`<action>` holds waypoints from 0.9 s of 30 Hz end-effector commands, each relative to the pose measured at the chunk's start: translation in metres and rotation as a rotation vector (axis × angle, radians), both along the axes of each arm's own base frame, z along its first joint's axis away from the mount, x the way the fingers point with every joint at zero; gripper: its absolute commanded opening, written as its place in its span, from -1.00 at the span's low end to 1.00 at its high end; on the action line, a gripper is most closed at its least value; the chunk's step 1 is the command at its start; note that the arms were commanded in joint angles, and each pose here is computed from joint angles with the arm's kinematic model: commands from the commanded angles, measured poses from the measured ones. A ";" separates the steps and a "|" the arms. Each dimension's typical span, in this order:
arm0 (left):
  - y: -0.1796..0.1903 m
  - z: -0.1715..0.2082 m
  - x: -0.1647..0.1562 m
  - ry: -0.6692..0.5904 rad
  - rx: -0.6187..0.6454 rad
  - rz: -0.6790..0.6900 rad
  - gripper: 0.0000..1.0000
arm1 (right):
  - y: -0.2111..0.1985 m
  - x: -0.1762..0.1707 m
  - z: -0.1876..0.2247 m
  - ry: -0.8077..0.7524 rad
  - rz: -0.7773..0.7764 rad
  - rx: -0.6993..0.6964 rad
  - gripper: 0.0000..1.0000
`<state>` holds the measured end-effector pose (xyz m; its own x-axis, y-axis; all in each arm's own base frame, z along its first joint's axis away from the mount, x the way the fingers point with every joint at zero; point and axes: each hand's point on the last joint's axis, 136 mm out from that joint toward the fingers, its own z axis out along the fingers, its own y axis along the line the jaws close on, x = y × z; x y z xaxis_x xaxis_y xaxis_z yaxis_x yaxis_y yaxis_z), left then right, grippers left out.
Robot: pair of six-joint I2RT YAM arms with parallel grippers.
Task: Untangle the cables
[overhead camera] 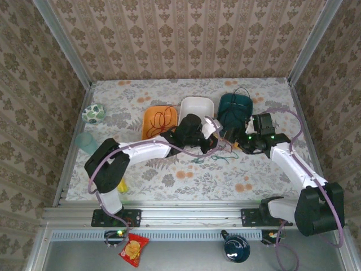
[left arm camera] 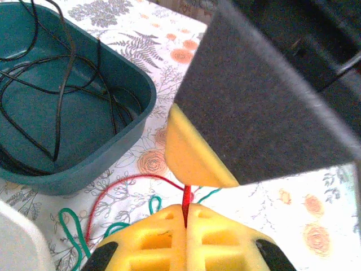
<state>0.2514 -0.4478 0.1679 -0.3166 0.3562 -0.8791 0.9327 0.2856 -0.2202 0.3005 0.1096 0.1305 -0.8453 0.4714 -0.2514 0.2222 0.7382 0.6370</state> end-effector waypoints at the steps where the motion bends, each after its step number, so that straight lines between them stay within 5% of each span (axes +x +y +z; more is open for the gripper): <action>1: 0.006 0.064 0.008 0.022 -0.215 -0.004 -1.00 | 0.006 -0.019 -0.025 0.069 0.090 -0.019 0.34; 7: 0.016 0.072 0.006 0.087 -0.260 -0.055 -1.00 | 0.033 -0.027 -0.027 0.050 0.253 -0.049 0.36; 17: 0.019 0.110 -0.022 0.115 -0.326 -0.198 -1.00 | 0.027 -0.011 -0.054 0.091 0.190 -0.121 0.37; 27: 0.051 0.193 -0.042 -0.022 -0.461 -0.228 -1.00 | 0.003 -0.028 -0.114 0.279 0.162 -0.270 0.37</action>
<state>0.2201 -0.4116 0.3138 -0.3197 0.0757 -0.9445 0.9473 0.0051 -0.3203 0.2792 0.1248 0.0296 -0.9543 0.2785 -0.1087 0.2088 0.8810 0.4246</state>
